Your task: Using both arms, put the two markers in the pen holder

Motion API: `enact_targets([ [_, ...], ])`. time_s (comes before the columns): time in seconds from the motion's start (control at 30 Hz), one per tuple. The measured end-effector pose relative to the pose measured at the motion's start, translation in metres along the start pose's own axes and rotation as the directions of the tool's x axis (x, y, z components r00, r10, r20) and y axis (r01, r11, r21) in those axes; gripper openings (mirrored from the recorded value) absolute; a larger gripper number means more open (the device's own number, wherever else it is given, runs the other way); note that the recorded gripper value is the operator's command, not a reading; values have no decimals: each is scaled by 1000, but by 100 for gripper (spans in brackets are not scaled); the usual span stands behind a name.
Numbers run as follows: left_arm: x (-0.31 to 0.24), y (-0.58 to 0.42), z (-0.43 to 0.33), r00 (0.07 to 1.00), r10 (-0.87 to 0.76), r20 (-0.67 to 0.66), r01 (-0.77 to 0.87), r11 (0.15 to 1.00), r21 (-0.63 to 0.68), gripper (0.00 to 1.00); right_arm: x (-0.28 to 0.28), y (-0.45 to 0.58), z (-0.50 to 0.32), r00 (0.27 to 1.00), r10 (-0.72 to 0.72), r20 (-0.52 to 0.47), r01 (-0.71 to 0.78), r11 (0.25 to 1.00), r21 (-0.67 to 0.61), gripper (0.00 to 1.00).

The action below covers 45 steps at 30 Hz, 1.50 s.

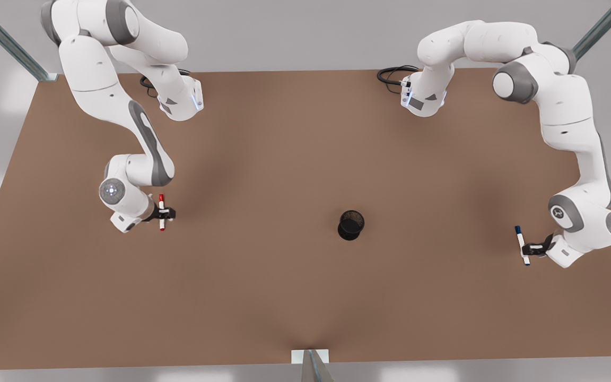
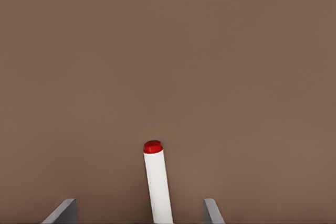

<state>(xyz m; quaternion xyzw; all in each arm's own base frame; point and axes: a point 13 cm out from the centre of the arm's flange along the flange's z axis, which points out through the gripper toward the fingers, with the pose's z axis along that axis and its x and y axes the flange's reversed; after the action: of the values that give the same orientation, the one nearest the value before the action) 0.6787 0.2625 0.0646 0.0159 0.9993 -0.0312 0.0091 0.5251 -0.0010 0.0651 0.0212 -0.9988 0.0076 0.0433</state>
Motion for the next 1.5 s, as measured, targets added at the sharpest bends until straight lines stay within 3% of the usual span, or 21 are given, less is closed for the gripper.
enact_targets([
  [0.3,-2,11,11,999,-31,12,31,998,-46,68,-4,-3,13,1000,-8,27,8,1000,-2,75],
  [0.87,0,-3,33,995,-103,-3,103,993,-65,47,-1,-3,30,1000,-25,15,25,1000,-4,66],
  [1.23,0,1,30,992,-123,-3,122,989,-82,37,-3,-3,31,999,-33,22,33,999,-5,22],
  [1.4,0,1,29,992,-129,-2,128,988,-86,31,-19,-2,13,997,-43,64,43,999,-5,21],
  [1.5,-1,2,28,991,-134,1,134,987,-89,27,-75,34,-54,974,-98,204,102,995,-12,21],
])
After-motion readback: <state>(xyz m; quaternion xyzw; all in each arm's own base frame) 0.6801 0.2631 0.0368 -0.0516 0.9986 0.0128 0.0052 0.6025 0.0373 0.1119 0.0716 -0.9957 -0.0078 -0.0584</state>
